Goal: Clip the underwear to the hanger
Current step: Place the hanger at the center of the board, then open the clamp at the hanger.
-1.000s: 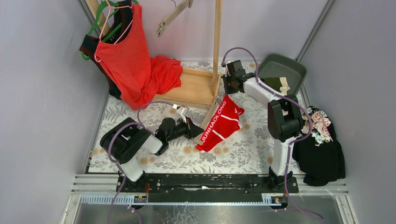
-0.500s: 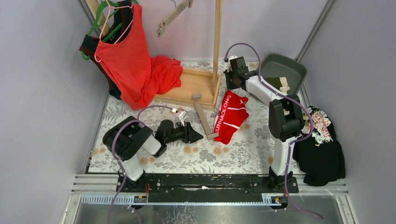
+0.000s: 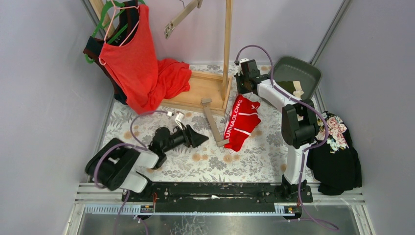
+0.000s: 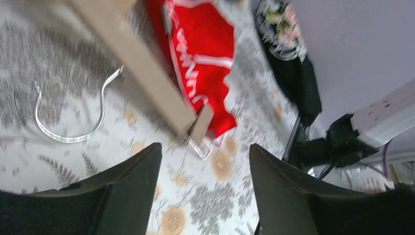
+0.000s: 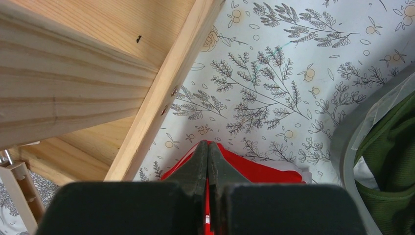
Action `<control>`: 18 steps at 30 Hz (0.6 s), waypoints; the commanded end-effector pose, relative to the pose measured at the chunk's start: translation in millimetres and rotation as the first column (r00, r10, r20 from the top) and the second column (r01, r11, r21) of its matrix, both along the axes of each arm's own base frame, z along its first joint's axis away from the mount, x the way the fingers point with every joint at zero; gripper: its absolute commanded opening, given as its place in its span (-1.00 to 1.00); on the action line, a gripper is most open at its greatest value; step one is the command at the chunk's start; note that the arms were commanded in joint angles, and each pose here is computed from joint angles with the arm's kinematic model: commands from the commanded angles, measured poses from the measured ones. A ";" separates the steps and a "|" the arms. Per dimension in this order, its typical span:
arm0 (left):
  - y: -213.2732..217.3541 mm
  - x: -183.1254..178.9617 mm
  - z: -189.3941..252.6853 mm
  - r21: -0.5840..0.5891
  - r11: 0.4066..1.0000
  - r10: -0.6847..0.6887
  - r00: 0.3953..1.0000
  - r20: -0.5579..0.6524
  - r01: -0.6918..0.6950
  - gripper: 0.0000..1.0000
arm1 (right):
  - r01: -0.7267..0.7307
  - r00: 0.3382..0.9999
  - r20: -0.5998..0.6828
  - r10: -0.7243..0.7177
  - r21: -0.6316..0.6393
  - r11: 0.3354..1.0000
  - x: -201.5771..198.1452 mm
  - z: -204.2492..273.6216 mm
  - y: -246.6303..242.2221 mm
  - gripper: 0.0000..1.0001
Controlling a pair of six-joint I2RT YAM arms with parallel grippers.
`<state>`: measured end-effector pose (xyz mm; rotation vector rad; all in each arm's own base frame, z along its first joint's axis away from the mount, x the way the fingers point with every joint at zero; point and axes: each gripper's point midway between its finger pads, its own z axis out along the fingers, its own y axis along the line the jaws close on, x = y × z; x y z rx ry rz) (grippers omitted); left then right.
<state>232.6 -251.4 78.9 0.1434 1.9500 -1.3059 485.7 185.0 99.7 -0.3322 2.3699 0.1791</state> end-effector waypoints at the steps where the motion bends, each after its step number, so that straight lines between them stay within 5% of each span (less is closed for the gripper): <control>1: 10.8 25.7 43.4 -0.037 0.991 0.130 0.989 0.077 -0.127 0.43 | -0.002 0.998 0.065 0.002 -0.002 1.000 13.2 18.3 4.3 -1.00; 8: 23.0 78.6 91.1 -0.055 0.950 0.312 0.943 0.112 -0.308 0.80 | -0.013 0.998 0.065 0.013 0.001 1.000 6.6 18.6 10.3 -1.00; 18: 33.0 142.2 90.0 -0.223 0.925 0.324 0.945 0.040 -0.308 0.74 | -0.037 0.997 0.070 0.036 0.005 0.999 -7.8 20.2 24.4 -1.00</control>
